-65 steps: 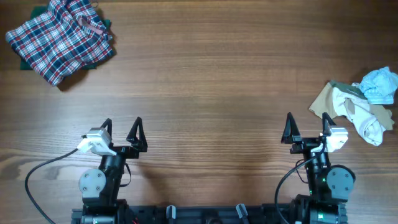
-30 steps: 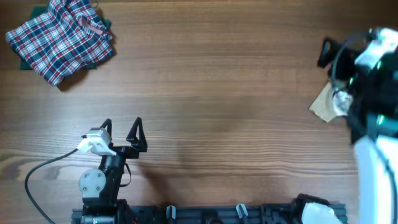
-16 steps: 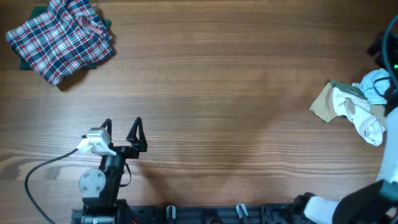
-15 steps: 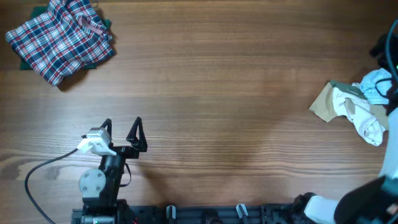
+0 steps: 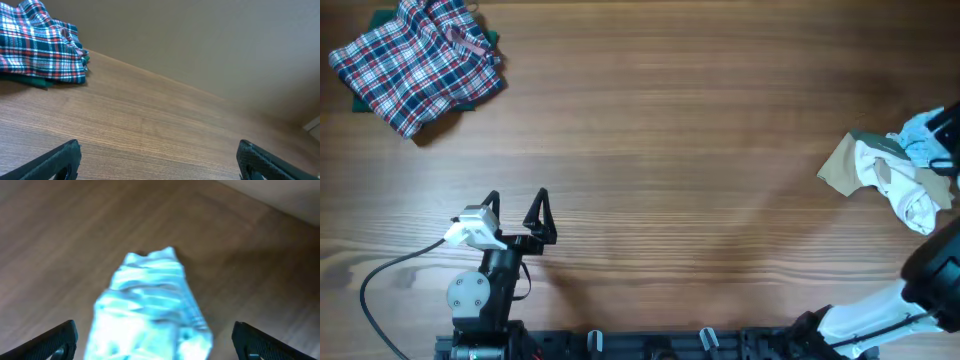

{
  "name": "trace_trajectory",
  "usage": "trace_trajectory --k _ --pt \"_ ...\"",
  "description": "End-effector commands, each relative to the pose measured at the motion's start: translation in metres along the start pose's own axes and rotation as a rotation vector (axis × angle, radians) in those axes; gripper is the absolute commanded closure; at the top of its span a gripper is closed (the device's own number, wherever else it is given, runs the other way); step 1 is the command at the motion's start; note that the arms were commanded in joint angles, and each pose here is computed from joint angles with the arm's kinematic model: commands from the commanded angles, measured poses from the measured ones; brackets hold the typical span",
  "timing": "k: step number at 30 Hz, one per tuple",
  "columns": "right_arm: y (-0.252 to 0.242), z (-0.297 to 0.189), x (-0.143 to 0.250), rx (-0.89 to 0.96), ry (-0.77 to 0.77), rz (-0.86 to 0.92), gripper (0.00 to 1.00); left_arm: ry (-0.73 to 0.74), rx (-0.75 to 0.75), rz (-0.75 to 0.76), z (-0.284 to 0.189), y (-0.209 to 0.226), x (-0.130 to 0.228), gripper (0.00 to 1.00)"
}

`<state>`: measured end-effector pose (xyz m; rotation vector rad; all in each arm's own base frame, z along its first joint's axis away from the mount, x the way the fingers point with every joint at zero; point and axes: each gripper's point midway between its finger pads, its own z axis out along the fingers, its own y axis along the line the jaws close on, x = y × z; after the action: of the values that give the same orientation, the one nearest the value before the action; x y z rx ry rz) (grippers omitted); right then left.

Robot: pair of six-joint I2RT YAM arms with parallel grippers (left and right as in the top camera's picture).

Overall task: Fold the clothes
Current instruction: 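Grasp the light blue striped garment from the pile with the right gripper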

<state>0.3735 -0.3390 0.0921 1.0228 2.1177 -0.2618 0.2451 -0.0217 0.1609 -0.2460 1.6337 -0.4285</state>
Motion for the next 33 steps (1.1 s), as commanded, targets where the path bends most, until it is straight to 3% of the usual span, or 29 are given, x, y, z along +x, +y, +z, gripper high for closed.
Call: trace_trajectory --k 1,11,16,21,25,33 --pt "0.003 0.013 0.008 -0.089 0.024 -0.093 0.00 0.001 -0.006 0.016 0.000 0.002 0.002 0.00" --pt "0.021 0.038 0.034 -0.217 0.078 -0.080 0.02 0.002 -0.007 0.016 0.000 0.002 0.002 0.00" --pt "0.020 0.040 0.035 -0.215 0.074 -0.083 0.21 0.001 -0.006 0.016 0.000 0.002 0.002 0.00" --pt "0.020 0.040 0.035 -0.214 0.075 -0.083 0.26 0.001 -0.006 0.016 0.000 0.002 0.002 0.00" --pt "0.019 0.041 0.037 -0.214 0.080 -0.083 0.21 0.001 -0.006 0.016 0.000 0.002 0.002 0.00" --pt "0.017 0.050 0.049 -0.212 0.105 -0.087 0.21 0.001 -0.006 0.016 0.000 0.002 0.002 0.00"
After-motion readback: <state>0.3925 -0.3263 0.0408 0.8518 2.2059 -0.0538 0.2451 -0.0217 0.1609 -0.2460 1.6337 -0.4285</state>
